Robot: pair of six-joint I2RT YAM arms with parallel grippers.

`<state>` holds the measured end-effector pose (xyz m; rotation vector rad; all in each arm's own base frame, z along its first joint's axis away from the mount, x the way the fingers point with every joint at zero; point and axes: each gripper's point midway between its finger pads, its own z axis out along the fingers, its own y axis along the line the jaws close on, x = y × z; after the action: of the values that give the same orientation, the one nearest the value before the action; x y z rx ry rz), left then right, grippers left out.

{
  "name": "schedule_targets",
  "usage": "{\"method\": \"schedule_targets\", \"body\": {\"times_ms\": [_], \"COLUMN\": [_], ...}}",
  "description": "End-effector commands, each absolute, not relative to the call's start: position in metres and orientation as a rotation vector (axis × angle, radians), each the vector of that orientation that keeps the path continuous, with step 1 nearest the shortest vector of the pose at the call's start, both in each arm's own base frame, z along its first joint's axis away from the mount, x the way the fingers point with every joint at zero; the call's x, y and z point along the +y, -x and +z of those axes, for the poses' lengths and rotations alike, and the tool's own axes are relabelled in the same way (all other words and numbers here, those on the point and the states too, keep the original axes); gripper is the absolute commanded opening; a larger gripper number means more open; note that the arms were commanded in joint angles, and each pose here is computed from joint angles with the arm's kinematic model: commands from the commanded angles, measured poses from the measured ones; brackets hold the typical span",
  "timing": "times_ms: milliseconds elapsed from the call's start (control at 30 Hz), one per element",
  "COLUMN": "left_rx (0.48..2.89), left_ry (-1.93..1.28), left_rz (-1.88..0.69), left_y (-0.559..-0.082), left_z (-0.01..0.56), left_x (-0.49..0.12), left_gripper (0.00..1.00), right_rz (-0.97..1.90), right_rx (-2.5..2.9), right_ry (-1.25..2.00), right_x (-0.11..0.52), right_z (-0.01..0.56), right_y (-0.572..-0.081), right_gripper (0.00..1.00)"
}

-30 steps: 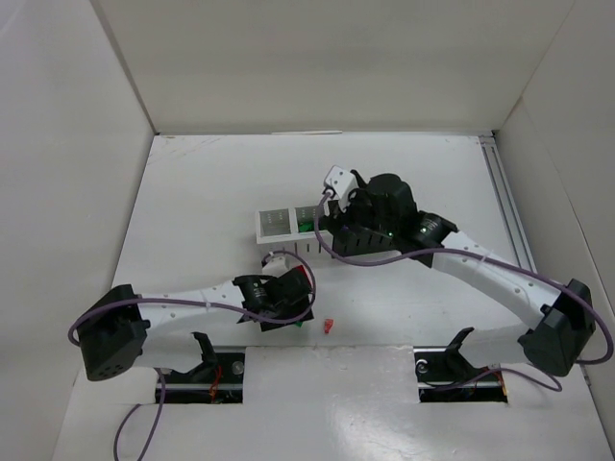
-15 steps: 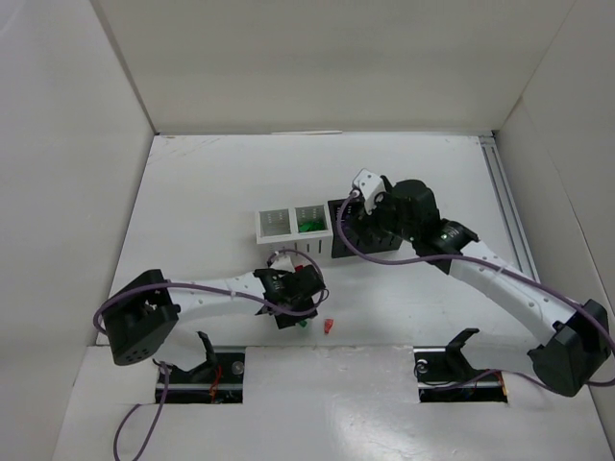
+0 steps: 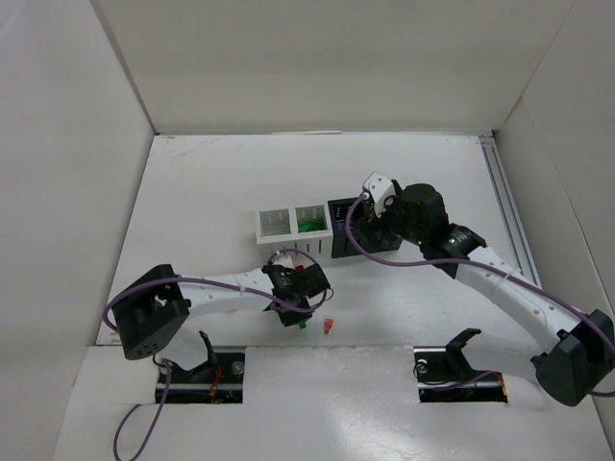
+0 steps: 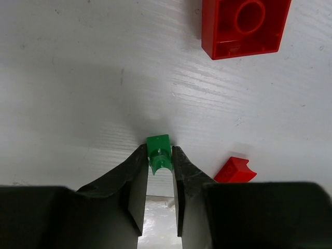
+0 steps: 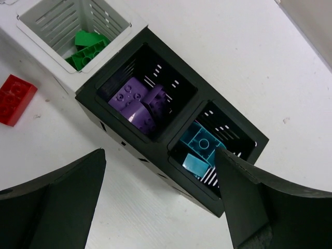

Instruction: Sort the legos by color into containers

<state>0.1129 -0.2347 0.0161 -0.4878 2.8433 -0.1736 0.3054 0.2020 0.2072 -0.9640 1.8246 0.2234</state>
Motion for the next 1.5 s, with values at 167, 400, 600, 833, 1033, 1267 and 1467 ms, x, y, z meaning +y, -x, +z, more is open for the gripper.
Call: {"method": "schedule_targets", "body": {"times_ms": [167,400,600,833,1033,1267,1467], "left_rx": [2.711,2.374,2.159,2.174,2.228,2.202,2.159], "left_ry": [0.404,0.39,0.374,0.321,0.277,0.274,0.341], "left_rz": [-0.056,-0.255,-0.383,-0.389,-0.352,-0.376,-0.396], "left_y": [-0.138,-0.207,-0.273,-0.324,-0.328,-0.323,-0.297], "left_z": [0.051,0.162,0.231,0.228,0.21,0.221,0.238], "left_x": [-0.221,-0.232,-0.233,-0.249,-0.258,-0.253,-0.22], "left_gripper": [0.1,0.09,0.09,0.12,0.34,0.6,0.99], "right_rz": [0.204,0.111,0.073,0.086,0.154,0.306,0.335], "right_rx": [1.769,1.656,1.586,1.596,1.633,1.586,1.643], "right_ry": [0.904,0.858,0.827,0.879,0.979,1.121,1.244], "right_x": [0.183,0.154,0.137,0.141,0.158,0.219,0.281], "right_z": [0.23,0.254,0.269,0.261,0.237,0.209,0.166], "right_y": [-0.295,-0.275,-0.259,-0.257,-0.253,-0.231,-0.227], "right_gripper": [0.9,0.93,0.99,0.99,0.99,0.99,0.99]}}
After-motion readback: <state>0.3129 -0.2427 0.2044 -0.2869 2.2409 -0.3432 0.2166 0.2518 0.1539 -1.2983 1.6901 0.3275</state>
